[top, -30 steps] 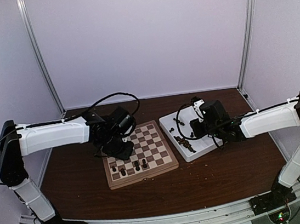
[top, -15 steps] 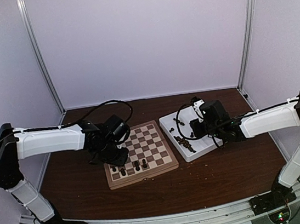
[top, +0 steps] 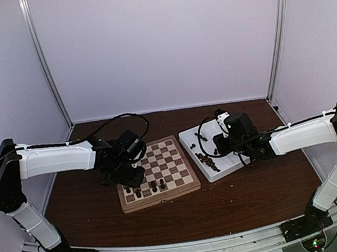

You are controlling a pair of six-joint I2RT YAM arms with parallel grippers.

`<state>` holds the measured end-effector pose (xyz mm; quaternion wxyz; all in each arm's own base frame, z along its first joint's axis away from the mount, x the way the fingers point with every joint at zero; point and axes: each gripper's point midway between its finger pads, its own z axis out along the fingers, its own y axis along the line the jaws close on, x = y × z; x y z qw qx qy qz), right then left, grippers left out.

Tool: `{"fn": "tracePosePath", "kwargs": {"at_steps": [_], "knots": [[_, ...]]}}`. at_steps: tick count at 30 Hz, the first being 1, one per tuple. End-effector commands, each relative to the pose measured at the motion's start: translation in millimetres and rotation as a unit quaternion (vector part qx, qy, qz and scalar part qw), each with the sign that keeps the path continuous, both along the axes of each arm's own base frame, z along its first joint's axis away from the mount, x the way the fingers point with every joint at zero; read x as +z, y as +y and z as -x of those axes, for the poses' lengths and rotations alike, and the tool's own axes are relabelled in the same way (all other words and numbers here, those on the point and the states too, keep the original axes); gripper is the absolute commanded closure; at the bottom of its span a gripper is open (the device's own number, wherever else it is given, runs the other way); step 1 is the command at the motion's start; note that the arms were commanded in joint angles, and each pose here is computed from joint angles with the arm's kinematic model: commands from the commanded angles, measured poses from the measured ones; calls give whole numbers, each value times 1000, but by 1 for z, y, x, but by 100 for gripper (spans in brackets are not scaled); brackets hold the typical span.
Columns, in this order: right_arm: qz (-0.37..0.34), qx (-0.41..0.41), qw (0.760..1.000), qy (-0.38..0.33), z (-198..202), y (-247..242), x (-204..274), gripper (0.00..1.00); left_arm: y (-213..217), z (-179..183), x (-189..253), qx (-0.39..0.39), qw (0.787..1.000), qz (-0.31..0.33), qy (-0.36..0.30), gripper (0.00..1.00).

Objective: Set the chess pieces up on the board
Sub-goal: Place the chess piece on the chessboard.

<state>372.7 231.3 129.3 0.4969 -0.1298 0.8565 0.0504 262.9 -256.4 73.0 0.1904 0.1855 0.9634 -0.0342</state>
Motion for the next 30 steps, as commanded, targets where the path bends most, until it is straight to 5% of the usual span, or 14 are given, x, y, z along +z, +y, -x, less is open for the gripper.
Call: {"fn": "tracePosePath", "kwargs": {"at_steps": [1, 19, 30], "knots": [[-8, -2, 1000, -10, -6, 2, 9, 48, 4, -2, -9, 9, 1000, -6, 2, 99], [-8, -2, 1000, -8, -6, 2, 8, 48, 4, -1, -21, 10, 1000, -14, 13, 98], [-9, 4, 1000, -7, -6, 5, 8, 48, 1, -3, -16, 7, 1000, -9, 8, 79]]}}
